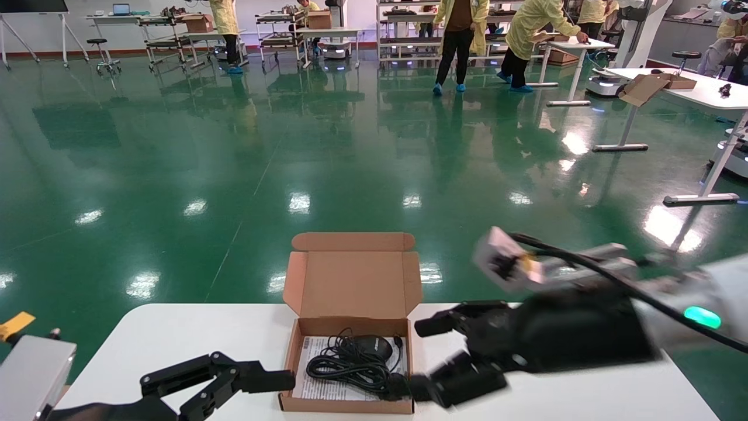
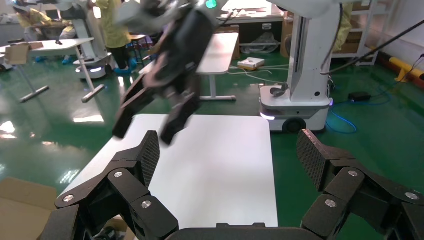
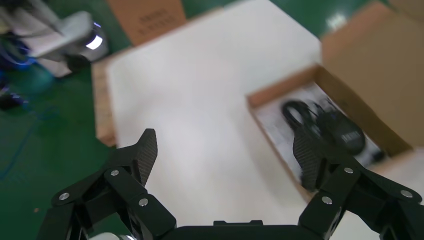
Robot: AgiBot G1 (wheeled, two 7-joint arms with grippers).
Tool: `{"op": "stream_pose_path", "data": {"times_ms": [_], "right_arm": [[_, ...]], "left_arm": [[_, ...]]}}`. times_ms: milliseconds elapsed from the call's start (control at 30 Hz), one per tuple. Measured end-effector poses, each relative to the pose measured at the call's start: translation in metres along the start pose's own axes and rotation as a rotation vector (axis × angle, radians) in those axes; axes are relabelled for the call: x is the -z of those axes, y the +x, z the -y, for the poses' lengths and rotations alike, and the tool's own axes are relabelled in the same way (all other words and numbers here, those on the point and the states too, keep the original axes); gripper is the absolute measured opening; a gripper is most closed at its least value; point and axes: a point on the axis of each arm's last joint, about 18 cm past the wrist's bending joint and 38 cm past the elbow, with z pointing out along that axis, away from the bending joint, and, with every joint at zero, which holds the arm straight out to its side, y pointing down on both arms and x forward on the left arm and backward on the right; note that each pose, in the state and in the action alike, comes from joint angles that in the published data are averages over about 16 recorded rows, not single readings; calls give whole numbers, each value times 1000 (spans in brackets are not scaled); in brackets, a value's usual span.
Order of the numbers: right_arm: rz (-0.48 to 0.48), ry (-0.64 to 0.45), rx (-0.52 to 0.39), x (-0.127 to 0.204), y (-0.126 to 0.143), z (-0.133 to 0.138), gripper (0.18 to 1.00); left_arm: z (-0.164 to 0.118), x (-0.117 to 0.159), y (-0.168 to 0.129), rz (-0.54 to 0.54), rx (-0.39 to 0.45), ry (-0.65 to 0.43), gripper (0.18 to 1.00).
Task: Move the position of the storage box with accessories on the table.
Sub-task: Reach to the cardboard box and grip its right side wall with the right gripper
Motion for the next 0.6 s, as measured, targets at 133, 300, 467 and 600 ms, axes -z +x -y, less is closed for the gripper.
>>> {"op": "stream_pose_path", "data": {"times_ms": [133,300,467,600], "right_arm": [[-101,-57,-60,-24,29,0,999],[-238,-102,-118,-52,63,-16,999],[-355,-123,-162,-71,86,-37,999],[-406,-125,-188,-80,94,-48,999]], "left_arm": [[0,0,0,0,0,0,1000],[0,0,0,0,0,0,1000],[0,0,0,0,0,0,1000],[0,0,0,0,0,0,1000]]}}
